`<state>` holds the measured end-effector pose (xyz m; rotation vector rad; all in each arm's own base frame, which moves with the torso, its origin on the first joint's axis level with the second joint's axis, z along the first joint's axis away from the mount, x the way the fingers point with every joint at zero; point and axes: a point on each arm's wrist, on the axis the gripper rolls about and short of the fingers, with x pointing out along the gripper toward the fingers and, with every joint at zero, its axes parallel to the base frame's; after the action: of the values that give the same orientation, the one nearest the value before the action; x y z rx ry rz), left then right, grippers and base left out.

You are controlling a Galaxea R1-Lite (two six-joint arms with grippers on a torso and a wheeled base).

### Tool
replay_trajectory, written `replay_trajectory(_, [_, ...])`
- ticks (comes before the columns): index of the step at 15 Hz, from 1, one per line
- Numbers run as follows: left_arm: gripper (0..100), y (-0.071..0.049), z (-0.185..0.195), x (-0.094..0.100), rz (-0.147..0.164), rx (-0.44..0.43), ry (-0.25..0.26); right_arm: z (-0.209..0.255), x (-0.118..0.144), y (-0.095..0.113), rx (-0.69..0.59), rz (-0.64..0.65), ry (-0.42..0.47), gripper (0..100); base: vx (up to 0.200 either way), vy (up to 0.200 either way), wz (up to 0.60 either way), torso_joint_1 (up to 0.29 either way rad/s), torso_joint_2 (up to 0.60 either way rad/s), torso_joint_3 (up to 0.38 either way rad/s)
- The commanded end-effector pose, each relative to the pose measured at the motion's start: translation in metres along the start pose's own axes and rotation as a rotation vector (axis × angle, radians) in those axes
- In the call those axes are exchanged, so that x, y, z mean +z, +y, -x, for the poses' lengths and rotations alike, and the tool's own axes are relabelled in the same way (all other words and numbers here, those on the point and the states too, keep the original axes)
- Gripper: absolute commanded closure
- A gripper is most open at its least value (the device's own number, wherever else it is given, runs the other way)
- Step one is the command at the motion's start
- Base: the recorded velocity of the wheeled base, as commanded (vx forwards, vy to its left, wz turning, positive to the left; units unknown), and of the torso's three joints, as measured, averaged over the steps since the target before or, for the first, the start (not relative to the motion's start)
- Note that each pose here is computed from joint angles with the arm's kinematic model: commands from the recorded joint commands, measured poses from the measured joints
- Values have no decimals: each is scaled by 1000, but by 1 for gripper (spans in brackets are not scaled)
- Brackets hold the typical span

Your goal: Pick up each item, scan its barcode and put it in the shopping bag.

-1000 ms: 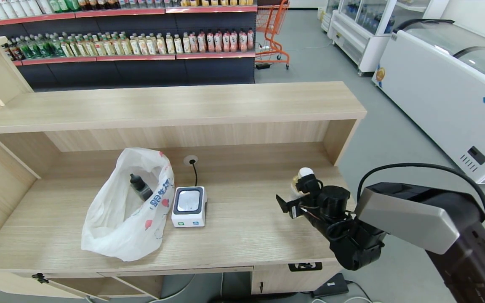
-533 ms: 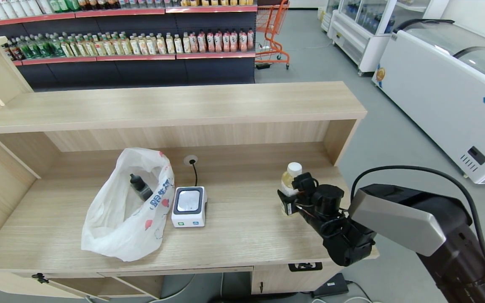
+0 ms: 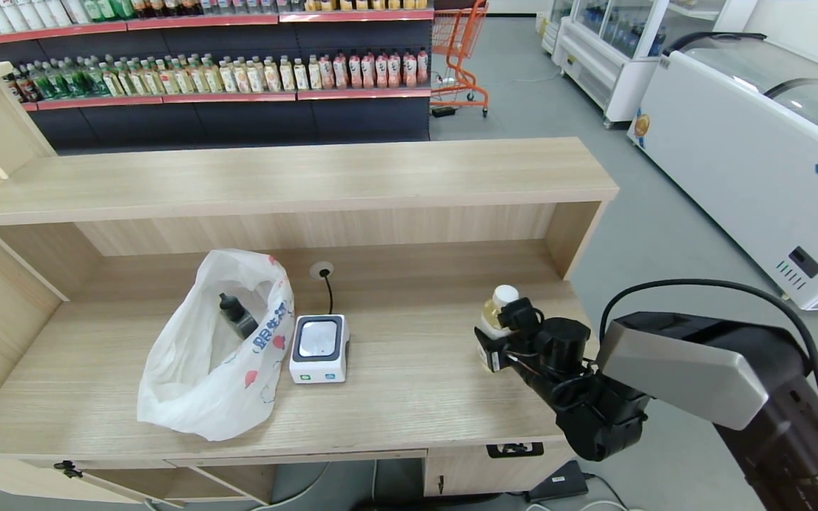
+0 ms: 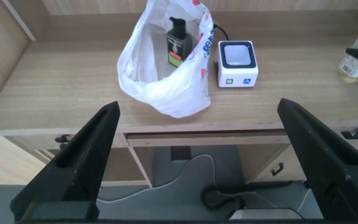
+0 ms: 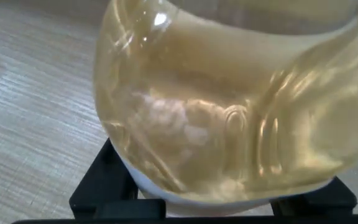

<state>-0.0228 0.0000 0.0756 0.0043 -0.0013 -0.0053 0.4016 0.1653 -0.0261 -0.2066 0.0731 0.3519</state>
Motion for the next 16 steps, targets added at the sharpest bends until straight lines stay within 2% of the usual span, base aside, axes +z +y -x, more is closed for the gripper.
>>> replay_trajectory(1, [0,0,0,0,0,1,0,18,40,-12,-16,-117,-41,100,0,0,0,0,0,0])
replay_trajectory(3, [0,0,0,0,0,1,0,49,91,-27,-4,-260,-15,100,0,0,0,0,0,0])
replay_trajectory(4, [0,0,0,0,0,1,0,68,118,-32,48,-350,-7,100,0,0,0,0,0,0])
replay_trajectory(6, [0,0,0,0,0,1,0,118,174,-41,213,-452,-13,100,0,0,0,0,0,0])
replay_trajectory(7, [0,0,0,0,0,1,1,144,191,-43,311,-463,-17,100,0,0,0,0,0,0])
replay_trajectory(9, [0,0,0,0,0,1,1,183,198,-41,492,-443,-10,100,0,0,0,0,0,0])
replay_trajectory(11, [0,0,0,0,0,1,0,196,184,-33,557,-450,44,100,0,0,0,0,0,0])
replay_trajectory(13, [0,0,0,0,0,1,0,204,171,-25,690,-458,103,100,0,0,0,0,0,0])
replay_trajectory(16, [0,0,0,0,0,1,0,206,167,-22,798,-466,139,100,0,0,0,0,0,0])
